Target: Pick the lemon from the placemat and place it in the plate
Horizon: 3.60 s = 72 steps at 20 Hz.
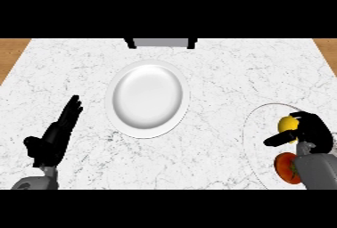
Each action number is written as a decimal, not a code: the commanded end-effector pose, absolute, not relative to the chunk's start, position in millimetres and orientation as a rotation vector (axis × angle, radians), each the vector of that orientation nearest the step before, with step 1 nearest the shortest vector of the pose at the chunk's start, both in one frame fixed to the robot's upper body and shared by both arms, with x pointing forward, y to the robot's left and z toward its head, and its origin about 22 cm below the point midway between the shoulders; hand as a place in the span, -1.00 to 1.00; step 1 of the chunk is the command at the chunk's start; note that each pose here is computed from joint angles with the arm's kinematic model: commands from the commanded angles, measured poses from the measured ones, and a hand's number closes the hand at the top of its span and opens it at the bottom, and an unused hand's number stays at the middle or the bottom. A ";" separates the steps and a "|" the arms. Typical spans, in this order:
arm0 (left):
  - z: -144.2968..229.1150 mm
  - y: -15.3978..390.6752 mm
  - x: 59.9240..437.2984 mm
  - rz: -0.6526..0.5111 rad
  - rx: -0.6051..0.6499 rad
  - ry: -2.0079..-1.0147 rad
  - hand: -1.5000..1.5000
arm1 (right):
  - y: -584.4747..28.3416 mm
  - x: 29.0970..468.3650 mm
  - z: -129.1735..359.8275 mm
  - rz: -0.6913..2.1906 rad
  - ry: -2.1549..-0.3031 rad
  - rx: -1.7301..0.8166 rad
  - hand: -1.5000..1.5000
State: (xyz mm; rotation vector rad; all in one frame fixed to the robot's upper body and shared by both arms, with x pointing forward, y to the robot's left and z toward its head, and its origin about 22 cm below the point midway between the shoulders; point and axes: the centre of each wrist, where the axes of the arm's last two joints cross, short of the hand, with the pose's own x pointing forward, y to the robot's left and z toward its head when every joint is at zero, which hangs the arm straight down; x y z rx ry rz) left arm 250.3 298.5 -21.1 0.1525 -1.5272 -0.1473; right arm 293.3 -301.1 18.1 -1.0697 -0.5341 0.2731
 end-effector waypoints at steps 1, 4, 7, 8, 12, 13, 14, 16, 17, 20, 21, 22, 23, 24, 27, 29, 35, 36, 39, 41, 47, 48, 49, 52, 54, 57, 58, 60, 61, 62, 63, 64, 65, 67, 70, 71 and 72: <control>-20.8 312.1 248.8 -0.142 0.154 -1.528 0.00 | -321.5 287.6 14.6 0.294 -0.539 -1.044 1.00; -17.0 324.7 257.2 -0.133 0.148 -1.508 0.00 | -302.7 287.3 10.7 0.319 -0.534 -1.050 1.00; -21.3 303.4 250.8 -0.153 0.144 -1.521 0.00 | -309.5 281.1 -3.4 0.335 -0.584 -1.086 1.00; -17.0 304.5 269.1 -0.139 0.152 -1.515 0.00 | -300.6 289.7 9.3 0.346 -0.586 -1.119 1.00; -30.1 307.6 250.8 -0.133 0.159 -1.525 0.00 | -277.4 280.1 8.9 0.449 -0.699 -1.222 1.00; -18.7 311.0 254.0 -0.150 0.180 -1.527 0.00 | -257.4 265.7 14.7 0.494 -0.783 -1.180 1.00; -19.3 309.6 248.0 -0.137 0.177 -1.523 0.00 | -251.9 261.3 12.2 0.578 -0.830 -1.162 1.00; -27.1 295.2 249.5 -0.142 0.149 -1.499 0.00 | -224.8 238.2 16.3 0.696 -0.967 -1.071 1.00; -28.4 310.3 245.2 -0.134 0.173 -1.503 0.00 | -204.4 225.6 9.7 0.736 -1.031 -1.027 1.00; -22.0 302.8 245.2 -0.135 0.176 -1.491 0.00 | -196.7 196.9 40.3 0.735 -1.159 -1.044 1.00; -20.8 310.5 249.1 -0.115 0.176 -1.513 0.00 | -188.3 182.5 36.8 0.706 -1.180 -1.023 1.00; -17.9 301.9 247.5 -0.126 0.174 -1.506 0.00 | -180.0 179.3 47.3 0.709 -1.191 -1.019 1.00; -21.1 312.6 246.3 -0.127 0.169 -1.517 0.00 | -186.3 173.1 61.4 0.731 -1.215 -1.045 1.00; -23.5 289.2 245.0 -0.141 0.156 -1.513 0.00 | -185.3 163.6 70.1 0.728 -1.218 -1.074 1.00; -22.8 301.7 242.8 -0.123 0.184 -1.528 0.00 | -178.8 148.5 109.8 0.702 -1.311 -1.108 1.00; -27.9 307.6 233.7 -0.132 0.157 -1.511 0.00 | -170.1 147.5 130.7 0.692 -1.344 -1.157 1.00; -28.4 289.0 242.9 -0.149 0.146 -1.519 0.00 | -155.3 143.0 163.9 0.579 -1.529 -1.269 1.00; -33.9 298.5 246.1 -0.139 0.140 -1.526 0.00 | -158.0 149.9 156.4 0.606 -1.527 -1.268 1.00; -23.8 303.8 236.1 -0.155 0.142 -1.510 0.00 | -116.7 149.2 171.7 0.604 -1.563 -1.192 1.00; -11.8 300.4 257.9 -0.139 0.122 -1.519 0.00 | -102.1 169.9 169.2 0.610 -1.575 -1.193 1.00; -12.9 296.8 268.8 -0.158 0.142 -1.518 0.00 | -75.3 217.3 179.0 0.672 -1.562 -1.135 1.00; -35.0 310.4 252.2 -0.131 0.153 -1.509 0.00 | -76.6 218.3 200.2 0.662 -1.570 -1.130 1.00; -35.2 300.7 254.0 -0.150 0.128 -1.515 0.00 | -60.3 232.0 178.6 0.669 -1.550 -1.098 1.00; -30.5 298.4 245.8 -0.161 0.144 -1.534 0.00 | -51.9 254.6 185.5 0.679 -1.561 -1.037 1.00; -1.8 299.8 263.8 -0.173 0.133 -1.514 0.00 | -37.8 275.3 175.7 0.681 -1.543 -1.018 1.00; -25.3 294.8 252.9 -0.166 0.153 -1.515 0.00 | -17.8 294.3 162.8 0.689 -1.558 -1.021 1.00; -21.7 288.1 265.2 -0.154 0.136 -1.536 0.00 | -13.9 298.9 160.6 0.676 -1.572 -0.997 1.00; -35.5 288.8 261.2 -0.169 0.140 -1.531 0.00 | -11.9 319.2 146.9 0.669 -1.574 -0.993 1.00; -17.4 287.2 269.3 -0.164 0.124 -1.539 0.00 | -3.9 323.1 147.6 0.663 -1.561 -0.984 1.00; -7.2 288.6 266.5 -0.160 0.123 -1.513 0.00 | 0.9 323.9 137.1 0.682 -1.546 -1.002 1.00; -15.5 293.8 265.7 -0.166 0.147 -1.532 0.00 | 7.4 329.6 144.5 0.665 -1.562 -0.973 1.00; -8.8 301.2 269.8 -0.157 0.126 -1.528 0.00 | 13.9 319.1 120.8 0.699 -1.541 -0.989 1.00; -14.8 283.6 259.7 -0.202 0.122 -1.535 0.00 | 6.2 336.3 114.2 0.650 -1.536 -0.993 1.00; -24.4 278.2 259.3 -0.188 0.119 -1.522 0.00 | -2.7 342.3 115.4 0.524 -1.559 -0.938 1.00; -7.3 276.3 270.7 -0.195 0.101 -1.533 0.00 | 0.2 345.8 109.3 0.409 -1.533 -0.922 -1.00; -23.8 285.0 265.4 -0.185 0.106 -1.531 0.00 | 8.7 355.1 122.6 0.425 -1.482 -0.958 -1.00; -17.3 302.5 261.0 -0.193 0.122 -1.540 0.00 | 5.4 359.5 109.9 0.419 -1.490 -0.975 -1.00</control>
